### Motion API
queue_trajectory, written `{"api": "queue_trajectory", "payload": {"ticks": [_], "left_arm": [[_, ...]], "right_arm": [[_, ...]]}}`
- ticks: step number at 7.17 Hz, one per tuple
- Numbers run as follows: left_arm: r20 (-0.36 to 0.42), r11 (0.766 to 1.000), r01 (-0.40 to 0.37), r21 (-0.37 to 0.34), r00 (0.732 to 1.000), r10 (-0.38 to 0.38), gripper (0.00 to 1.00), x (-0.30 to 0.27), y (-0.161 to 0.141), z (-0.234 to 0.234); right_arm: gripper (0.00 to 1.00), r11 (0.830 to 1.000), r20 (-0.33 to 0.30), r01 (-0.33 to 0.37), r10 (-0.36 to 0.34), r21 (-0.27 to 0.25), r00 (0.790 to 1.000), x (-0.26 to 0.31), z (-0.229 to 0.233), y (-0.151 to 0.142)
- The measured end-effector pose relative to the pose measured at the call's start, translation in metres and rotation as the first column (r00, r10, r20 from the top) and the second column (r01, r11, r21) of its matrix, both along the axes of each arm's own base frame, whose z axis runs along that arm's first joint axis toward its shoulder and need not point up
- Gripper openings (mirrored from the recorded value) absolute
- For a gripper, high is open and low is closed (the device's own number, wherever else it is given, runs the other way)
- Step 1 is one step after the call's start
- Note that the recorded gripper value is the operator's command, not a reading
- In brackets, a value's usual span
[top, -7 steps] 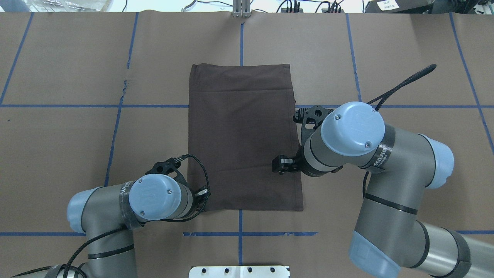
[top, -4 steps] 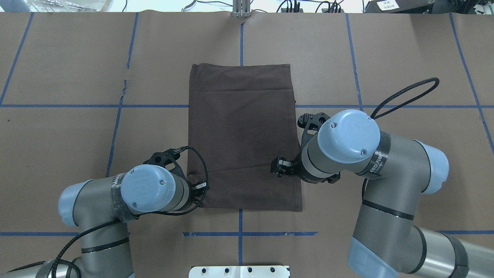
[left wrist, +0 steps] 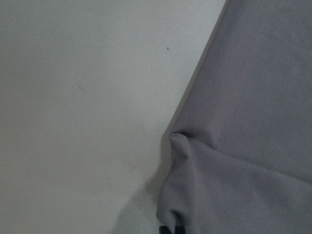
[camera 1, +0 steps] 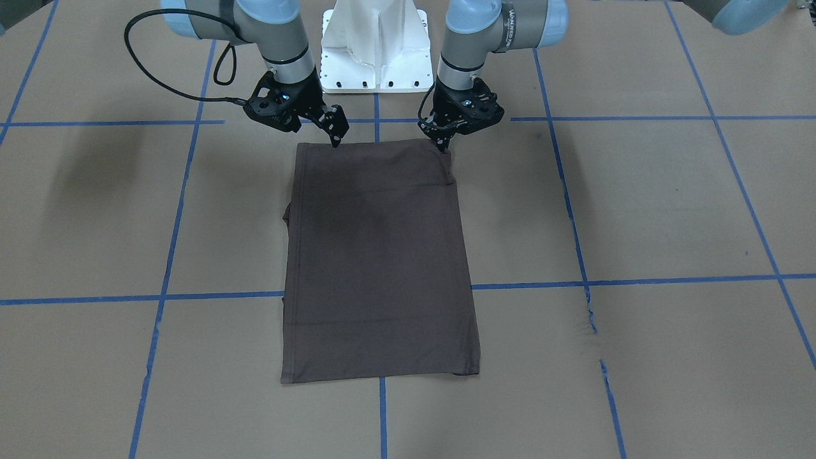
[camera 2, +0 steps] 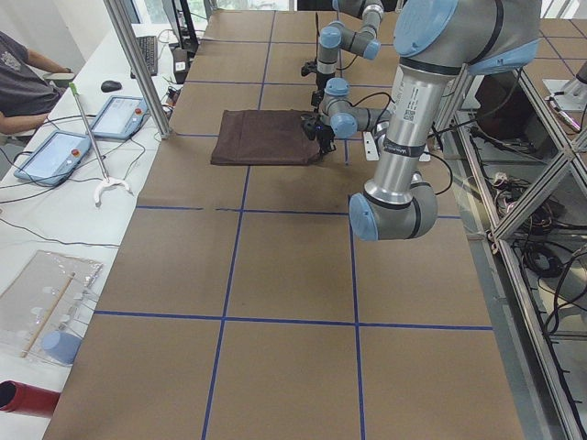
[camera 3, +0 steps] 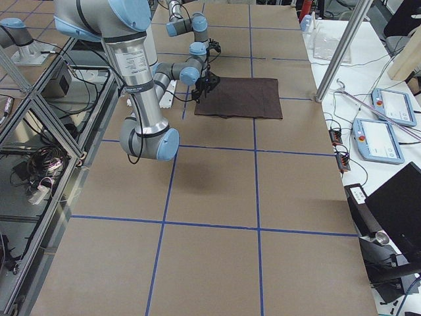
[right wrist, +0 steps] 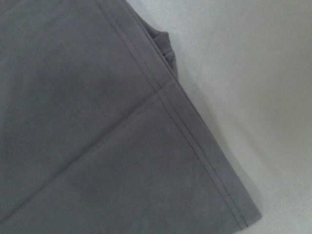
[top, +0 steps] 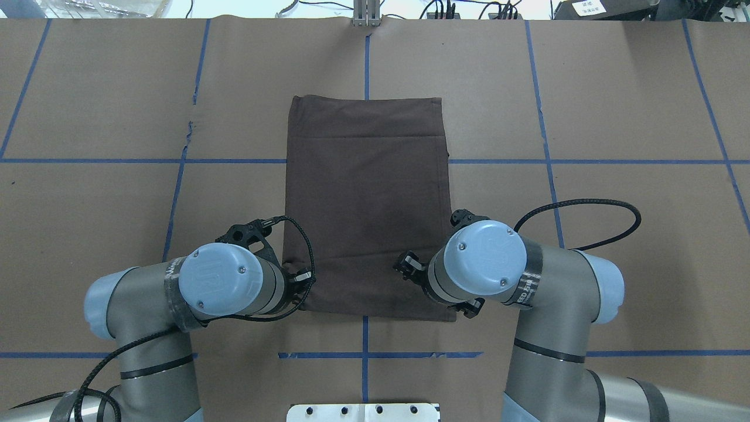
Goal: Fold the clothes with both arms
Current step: 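Grasp the shirt's near corners with the left and right grippers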
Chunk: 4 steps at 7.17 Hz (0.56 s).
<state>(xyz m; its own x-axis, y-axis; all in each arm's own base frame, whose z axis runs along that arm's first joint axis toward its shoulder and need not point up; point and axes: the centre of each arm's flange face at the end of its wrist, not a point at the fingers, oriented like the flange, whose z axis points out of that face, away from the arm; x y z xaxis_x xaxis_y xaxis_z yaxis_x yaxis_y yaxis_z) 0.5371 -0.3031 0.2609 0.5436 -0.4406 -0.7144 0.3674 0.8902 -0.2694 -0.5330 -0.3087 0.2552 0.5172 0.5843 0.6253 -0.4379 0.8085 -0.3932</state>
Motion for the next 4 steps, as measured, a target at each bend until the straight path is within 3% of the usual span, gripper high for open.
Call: {"api": "queue_trajectory", "payload": {"ticks": [2, 4], "left_arm": [[-0.001, 1.000, 0.004, 0.001, 1.000, -0.004, 0.00, -0.001, -0.002, -0.001], [-0.002, 1.000, 0.009, 0.001, 1.000, -0.009, 0.00, -0.003, -0.005, -0.001]], "right_arm": [[1.00, 0.997, -0.038, -0.057, 0.055, -0.055, 0.998, -0.022, 0.013, -0.004], [1.00, 0.996, -0.064, -0.055, 0.051, -0.069, 0.997, -0.036, 0.023, -0.001]]}}
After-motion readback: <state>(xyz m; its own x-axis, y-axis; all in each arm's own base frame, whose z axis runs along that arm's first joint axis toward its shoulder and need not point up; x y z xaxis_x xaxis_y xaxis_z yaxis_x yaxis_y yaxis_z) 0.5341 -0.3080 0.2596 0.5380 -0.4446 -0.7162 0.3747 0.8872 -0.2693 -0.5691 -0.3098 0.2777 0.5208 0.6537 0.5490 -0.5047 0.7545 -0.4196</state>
